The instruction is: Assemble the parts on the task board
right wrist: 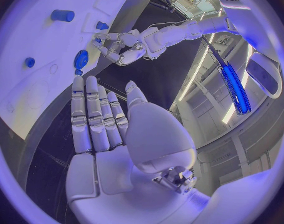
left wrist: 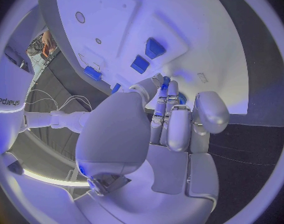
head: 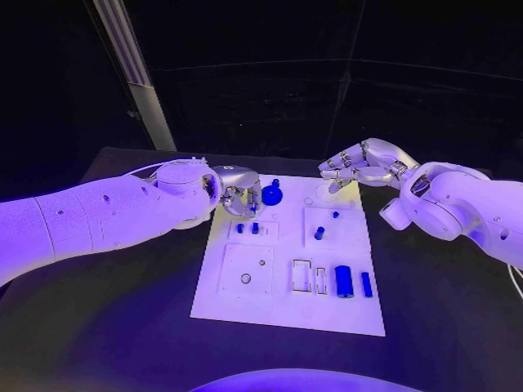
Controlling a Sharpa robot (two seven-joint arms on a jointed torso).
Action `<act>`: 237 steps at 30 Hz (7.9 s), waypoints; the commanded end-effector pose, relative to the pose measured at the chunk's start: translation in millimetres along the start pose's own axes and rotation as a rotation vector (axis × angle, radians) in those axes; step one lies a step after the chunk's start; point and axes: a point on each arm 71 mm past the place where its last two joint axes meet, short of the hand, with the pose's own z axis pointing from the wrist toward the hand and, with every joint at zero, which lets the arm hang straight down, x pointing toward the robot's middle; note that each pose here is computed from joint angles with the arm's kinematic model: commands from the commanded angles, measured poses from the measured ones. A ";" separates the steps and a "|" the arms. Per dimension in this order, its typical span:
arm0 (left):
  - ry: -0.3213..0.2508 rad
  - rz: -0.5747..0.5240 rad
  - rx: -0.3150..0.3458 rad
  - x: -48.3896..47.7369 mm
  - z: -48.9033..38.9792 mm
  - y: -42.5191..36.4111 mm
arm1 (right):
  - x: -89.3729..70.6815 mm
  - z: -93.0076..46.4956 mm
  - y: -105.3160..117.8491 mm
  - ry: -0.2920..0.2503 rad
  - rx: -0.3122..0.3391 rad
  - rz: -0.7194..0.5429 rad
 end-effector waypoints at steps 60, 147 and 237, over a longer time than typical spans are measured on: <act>-0.414 -1.259 0.176 -30.3 -45.0 40.2 | -3.9 -14.6 -17.3 0.048 0.148 -0.942; -0.473 -1.411 0.129 -30.1 -48.9 54.5 | 39.7 -18.4 -10.0 0.037 0.035 -0.901; -0.439 -1.420 0.153 -31.4 -40.0 41.6 | 203.2 13.0 36.2 0.344 -0.219 -0.871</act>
